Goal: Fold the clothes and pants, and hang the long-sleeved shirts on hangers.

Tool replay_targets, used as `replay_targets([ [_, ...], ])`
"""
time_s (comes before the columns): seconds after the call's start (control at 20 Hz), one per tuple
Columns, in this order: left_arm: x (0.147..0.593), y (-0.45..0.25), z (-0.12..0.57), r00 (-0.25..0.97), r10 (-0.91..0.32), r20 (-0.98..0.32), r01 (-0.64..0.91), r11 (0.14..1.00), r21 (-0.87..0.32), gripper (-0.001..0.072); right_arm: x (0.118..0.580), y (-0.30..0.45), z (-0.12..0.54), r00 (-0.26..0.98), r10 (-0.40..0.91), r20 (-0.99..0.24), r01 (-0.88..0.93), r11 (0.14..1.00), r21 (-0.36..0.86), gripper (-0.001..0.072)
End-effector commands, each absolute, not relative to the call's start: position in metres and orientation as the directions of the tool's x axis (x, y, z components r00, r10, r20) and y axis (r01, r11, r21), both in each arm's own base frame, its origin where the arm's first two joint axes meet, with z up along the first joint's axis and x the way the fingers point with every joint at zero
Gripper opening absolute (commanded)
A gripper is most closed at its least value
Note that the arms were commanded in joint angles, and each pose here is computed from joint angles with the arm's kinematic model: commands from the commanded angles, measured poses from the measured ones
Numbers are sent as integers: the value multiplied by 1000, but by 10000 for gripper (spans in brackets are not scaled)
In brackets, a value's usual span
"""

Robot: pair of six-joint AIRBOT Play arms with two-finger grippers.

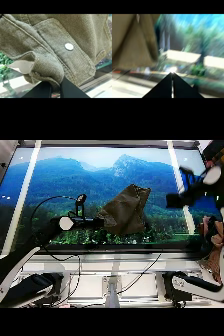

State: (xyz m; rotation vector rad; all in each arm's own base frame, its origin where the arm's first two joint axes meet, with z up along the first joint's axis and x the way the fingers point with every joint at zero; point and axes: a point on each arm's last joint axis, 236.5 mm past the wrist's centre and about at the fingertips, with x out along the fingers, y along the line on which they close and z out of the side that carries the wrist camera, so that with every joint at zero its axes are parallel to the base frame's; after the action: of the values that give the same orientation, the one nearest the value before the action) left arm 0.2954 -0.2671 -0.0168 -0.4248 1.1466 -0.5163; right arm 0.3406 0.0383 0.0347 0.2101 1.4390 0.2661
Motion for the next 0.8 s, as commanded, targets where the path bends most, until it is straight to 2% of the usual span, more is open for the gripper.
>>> replay_targets([
  [0.0, 296, -267, -17, 321, -588, -743, 167, 807, -566, 57, 282, 84, -15, 71, 501, -862, 61, 861, 505, 172],
  [0.05, 296, -267, -17, 320, -588, -743, 167, 807, -566, 57, 274, 95, -27, 64, 544, -837, 108, 830, 548, 441],
  [0.1, 296, -267, -17, 320, -588, -743, 167, 807, -566, 57, 270, 103, -39, 70, 574, -816, 154, 802, 578, 571],
  [0.4, 296, -267, -17, 321, -588, -743, 167, 807, -567, 57, 283, 112, -69, 196, 603, -773, 300, 714, 633, 570],
  [0.55, 296, -267, -17, 320, -588, -743, 167, 807, -567, 57, 285, 115, -87, 169, 620, -766, 361, 684, 634, 579],
  [0.75, 296, -267, -17, 320, -588, -743, 167, 807, -567, 57, 289, 129, -106, 146, 686, -713, 438, 601, 669, 576],
])
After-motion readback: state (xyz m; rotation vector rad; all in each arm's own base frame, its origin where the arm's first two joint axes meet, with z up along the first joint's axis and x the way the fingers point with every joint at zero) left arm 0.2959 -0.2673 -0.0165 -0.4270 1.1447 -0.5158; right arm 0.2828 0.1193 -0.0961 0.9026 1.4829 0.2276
